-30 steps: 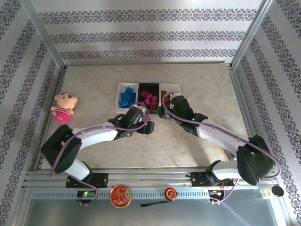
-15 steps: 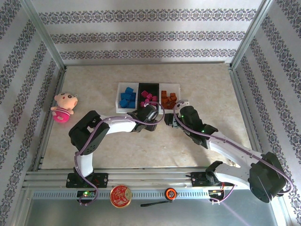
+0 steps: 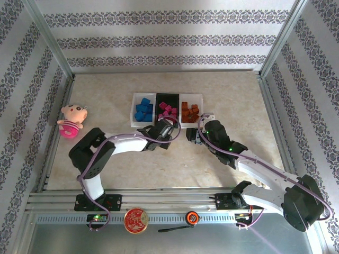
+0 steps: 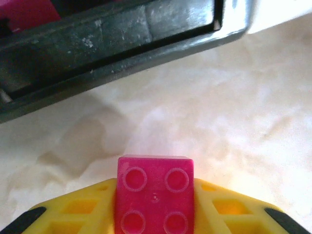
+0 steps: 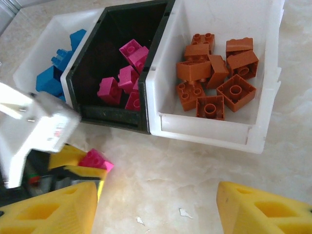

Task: Sort the legos into containers by color
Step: Pick up the lego from the center of the table, then place the lego in the container.

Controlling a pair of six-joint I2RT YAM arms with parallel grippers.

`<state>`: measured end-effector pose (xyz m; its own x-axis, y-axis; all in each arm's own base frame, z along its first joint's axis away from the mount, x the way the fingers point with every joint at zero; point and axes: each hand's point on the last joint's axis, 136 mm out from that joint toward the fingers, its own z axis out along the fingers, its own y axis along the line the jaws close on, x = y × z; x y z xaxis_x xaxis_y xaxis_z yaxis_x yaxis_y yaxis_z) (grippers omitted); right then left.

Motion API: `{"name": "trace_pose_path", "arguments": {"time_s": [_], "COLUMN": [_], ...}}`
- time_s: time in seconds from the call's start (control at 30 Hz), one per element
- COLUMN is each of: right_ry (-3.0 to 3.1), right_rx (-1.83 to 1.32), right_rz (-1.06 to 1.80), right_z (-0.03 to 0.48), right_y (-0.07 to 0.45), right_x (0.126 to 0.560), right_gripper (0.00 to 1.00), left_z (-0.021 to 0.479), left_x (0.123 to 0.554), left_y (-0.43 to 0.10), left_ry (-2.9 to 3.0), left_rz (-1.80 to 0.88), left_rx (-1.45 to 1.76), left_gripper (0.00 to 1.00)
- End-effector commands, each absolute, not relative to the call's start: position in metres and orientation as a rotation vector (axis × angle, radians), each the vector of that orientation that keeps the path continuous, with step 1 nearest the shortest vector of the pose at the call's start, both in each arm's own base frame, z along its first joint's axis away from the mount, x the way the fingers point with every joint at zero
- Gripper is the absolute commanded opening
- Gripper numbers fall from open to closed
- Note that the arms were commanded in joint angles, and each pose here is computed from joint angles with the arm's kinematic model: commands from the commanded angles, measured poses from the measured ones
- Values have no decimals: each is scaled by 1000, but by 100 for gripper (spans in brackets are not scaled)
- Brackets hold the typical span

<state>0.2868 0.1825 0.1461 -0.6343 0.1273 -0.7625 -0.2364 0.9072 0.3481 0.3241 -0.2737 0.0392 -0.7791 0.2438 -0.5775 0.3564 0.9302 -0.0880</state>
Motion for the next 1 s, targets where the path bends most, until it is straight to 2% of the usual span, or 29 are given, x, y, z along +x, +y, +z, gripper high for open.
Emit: {"name": "trace_pose_path", "arguments": {"time_s": [0.0,0.13,0.23,0.47,0.7,0.8,0.87,0.97], "right_ry": [2172,2176,2178,2180,2172,2169,2164,2155], "right_rx": [-34,-31,-26,-25,-17,-13,-12,-10], "right_rz": [515,517,520,530,527,528,533,529], "right_z": [147,144,144,144,145,146,148,151], "right_y": [175,175,175,174,170,169,169,167], "right_x": [292,291,290,286,283,282,281,281], "right_gripper": [66,66,66,66,67,67,67,69], "left_z": [90,132,145,143,138,135,138,153], "left_x": [321,339,365,438,484,498,505,506], "left_y": [-287,-286,-282,-275,-289,-290,-289,-290], "left_ry": [2411,2338,2318,2308,2315,2324,2321,2296], "left_rz": [-410,-463,-481,-460,-452,-435,-438,-458], "left_rx": [386,336,276,157,156,141,129,129], "left_gripper": [37,37,37,36,38,45,63,81]}}
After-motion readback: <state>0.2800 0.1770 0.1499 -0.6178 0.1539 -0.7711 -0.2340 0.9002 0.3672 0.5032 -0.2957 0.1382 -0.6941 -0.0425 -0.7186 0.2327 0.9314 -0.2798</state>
